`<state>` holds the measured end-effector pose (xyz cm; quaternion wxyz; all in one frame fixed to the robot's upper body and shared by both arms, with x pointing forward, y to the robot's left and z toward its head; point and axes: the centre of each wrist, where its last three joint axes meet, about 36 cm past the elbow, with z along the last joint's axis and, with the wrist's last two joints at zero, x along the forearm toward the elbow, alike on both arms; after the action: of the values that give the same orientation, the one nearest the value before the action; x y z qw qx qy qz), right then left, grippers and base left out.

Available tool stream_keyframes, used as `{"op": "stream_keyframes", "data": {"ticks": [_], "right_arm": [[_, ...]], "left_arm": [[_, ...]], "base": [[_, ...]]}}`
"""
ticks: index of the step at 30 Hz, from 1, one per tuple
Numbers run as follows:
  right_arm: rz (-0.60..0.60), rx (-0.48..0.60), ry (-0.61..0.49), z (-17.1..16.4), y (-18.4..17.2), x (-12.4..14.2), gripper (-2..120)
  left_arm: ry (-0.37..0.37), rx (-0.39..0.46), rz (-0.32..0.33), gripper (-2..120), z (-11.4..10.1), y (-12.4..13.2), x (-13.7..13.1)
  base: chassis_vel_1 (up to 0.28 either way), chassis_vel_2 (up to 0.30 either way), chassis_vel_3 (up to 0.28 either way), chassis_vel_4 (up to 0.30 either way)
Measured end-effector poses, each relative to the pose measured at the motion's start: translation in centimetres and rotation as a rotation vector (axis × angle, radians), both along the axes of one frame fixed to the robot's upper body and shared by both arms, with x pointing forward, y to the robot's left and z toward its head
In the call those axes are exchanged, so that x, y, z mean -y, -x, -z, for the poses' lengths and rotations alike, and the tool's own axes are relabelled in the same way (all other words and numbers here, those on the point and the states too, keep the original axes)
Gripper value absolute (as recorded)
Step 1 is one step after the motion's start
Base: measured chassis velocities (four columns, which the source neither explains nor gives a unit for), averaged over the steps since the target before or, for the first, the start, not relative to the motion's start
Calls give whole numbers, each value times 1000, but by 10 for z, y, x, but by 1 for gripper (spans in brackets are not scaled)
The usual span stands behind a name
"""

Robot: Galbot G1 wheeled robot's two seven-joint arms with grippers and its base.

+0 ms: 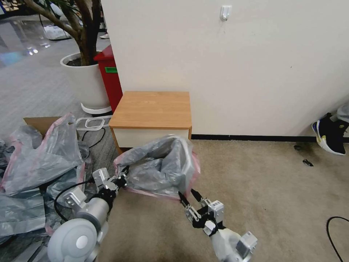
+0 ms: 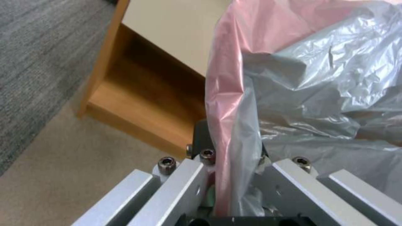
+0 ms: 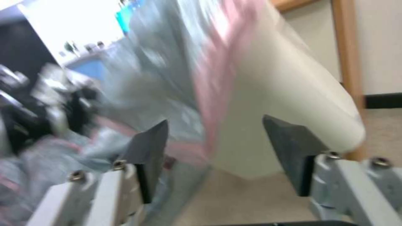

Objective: Pick up the garbage bag from the table and place it over the trash can.

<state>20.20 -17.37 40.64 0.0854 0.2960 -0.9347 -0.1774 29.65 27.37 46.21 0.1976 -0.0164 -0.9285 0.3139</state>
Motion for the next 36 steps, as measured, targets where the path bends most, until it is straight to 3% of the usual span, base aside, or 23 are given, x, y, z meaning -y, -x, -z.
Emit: {"op": "stream_keyframes", "data": {"ticks": [2,4,8,10,19,36], "right_arm": [[1,1,-30,-3,0,0,69],[30,23,-106,-14,-9,4,81],[85,60,-176,-28,-27,15,91],[140,42,-274,-37,-45,25,99],[178,-98,-500,-24,-68,15,100],[142,-103,-562,-16,-73,1,91]], "left_arm": [[4,-2,-1,0,0,0,-1],[16,-8,2,0,0,0,-3],[30,-17,9,0,0,0,-5],[50,-25,23,0,0,1,-7],[72,-24,46,0,-1,2,-7],[81,-23,48,0,-2,6,-5]], "base": [[0,0,0,0],[0,0,0,0],[0,0,0,0],[0,0,0,0],[0,0,0,0],[0,0,0,0]]}}
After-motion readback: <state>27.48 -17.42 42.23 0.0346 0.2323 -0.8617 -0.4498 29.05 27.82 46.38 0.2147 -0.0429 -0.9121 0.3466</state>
